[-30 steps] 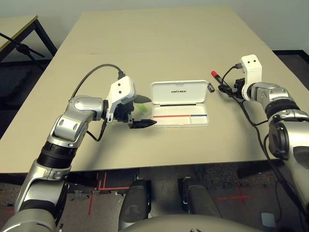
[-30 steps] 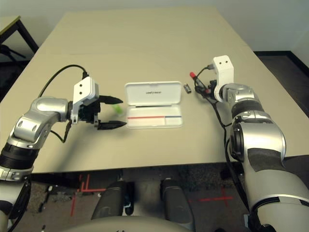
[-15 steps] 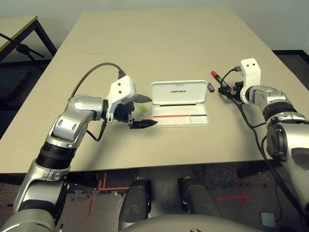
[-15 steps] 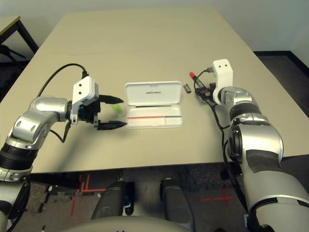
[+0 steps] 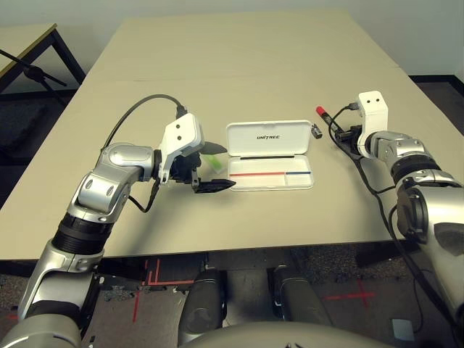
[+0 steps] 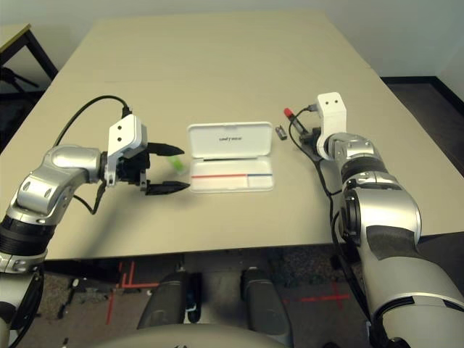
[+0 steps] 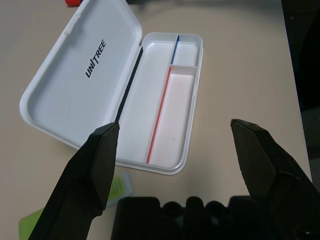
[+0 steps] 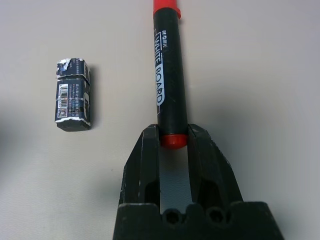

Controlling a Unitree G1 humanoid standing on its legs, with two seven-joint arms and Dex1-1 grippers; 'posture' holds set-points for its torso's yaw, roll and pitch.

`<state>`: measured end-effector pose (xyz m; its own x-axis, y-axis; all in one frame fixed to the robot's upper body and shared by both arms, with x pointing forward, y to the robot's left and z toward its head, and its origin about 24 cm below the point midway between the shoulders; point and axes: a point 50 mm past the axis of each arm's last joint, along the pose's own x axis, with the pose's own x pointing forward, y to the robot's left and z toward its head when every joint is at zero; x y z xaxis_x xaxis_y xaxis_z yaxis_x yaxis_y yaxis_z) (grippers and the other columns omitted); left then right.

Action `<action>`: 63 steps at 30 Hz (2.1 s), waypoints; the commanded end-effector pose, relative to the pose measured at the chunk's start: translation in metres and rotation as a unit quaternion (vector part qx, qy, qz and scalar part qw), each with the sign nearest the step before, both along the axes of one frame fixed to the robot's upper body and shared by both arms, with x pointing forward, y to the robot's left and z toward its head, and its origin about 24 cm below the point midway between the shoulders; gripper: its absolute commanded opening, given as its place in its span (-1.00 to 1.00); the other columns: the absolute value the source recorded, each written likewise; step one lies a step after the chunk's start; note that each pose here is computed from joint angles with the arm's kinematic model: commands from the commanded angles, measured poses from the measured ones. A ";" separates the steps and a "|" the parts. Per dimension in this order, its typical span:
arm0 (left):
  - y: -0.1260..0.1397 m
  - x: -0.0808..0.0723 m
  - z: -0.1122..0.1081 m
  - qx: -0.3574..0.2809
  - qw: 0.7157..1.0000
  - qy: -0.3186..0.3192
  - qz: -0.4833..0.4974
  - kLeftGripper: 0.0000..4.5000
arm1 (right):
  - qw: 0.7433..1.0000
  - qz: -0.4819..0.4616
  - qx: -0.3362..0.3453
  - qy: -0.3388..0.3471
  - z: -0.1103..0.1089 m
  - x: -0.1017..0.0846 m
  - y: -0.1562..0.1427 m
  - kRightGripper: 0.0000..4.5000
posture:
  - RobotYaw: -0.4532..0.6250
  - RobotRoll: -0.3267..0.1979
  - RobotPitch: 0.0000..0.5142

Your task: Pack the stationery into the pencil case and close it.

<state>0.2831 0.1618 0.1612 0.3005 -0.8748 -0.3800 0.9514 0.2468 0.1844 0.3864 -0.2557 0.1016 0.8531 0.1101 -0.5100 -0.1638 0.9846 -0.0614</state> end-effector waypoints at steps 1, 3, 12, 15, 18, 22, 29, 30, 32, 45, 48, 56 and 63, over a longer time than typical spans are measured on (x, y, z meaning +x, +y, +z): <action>0.003 -0.003 0.001 -0.002 1.000 0.001 0.004 1.00 | 1.000 -0.006 0.009 0.009 -0.007 -0.003 -0.002 -0.76 | 0.04 0.25 -0.60; 0.003 -0.002 0.001 -0.002 1.000 0.001 0.004 1.00 | 1.000 -0.008 0.010 0.010 -0.008 -0.004 -0.003 -0.76 | 0.03 0.25 -0.60; 0.006 0.003 0.004 -0.001 1.000 -0.002 0.007 1.00 | 1.000 -0.001 0.015 -0.002 0.003 -0.003 -0.010 -0.76 | 0.01 0.25 -0.51; 0.006 0.003 0.005 0.001 1.000 -0.003 0.007 1.00 | 1.000 0.010 0.013 -0.003 0.009 -0.004 -0.016 -0.76 | 0.00 0.25 -0.52; 0.006 0.004 0.005 0.002 1.000 -0.003 0.007 1.00 | 1.000 0.014 0.016 -0.002 0.012 -0.006 -0.022 -0.76 | -0.02 0.25 -0.53; 0.006 0.003 0.003 0.004 1.000 -0.001 0.002 1.00 | 0.999 0.041 0.024 0.006 0.021 -0.012 -0.033 -0.76 | -0.04 0.25 -0.56; 0.005 0.005 0.003 0.002 1.000 -0.001 -0.001 1.00 | 0.990 0.130 0.040 0.035 0.044 -0.023 -0.047 -0.76 | -0.09 0.25 -0.53; 0.005 0.005 0.003 0.001 1.000 -0.001 -0.001 1.00 | 0.988 0.142 0.037 0.042 0.047 -0.025 -0.050 -0.76 | -0.10 0.25 -0.52; 0.007 0.007 0.003 0.001 1.000 -0.002 0.000 1.00 | 0.984 0.169 0.031 0.056 0.053 -0.030 -0.054 -0.76 | -0.11 0.25 -0.52; 0.010 0.012 0.002 -0.005 1.000 -0.004 0.003 1.00 | 0.935 0.327 -0.039 0.131 0.111 -0.063 -0.069 -0.76 | -0.17 0.25 -0.49; 0.009 0.012 0.002 -0.006 1.000 -0.005 0.003 1.00 | 0.920 0.360 -0.046 0.145 0.120 -0.069 -0.067 -0.76 | -0.17 0.25 -0.52; 0.009 0.012 0.001 -0.006 1.000 -0.007 0.005 1.00 | 0.879 0.436 -0.093 0.166 0.126 -0.075 -0.041 -0.76 | -0.14 0.25 -0.60; 0.011 0.010 0.002 -0.007 1.000 -0.010 0.010 1.00 | 0.839 0.507 -0.114 0.161 0.118 -0.068 -0.007 -0.76 | -0.12 0.25 -0.62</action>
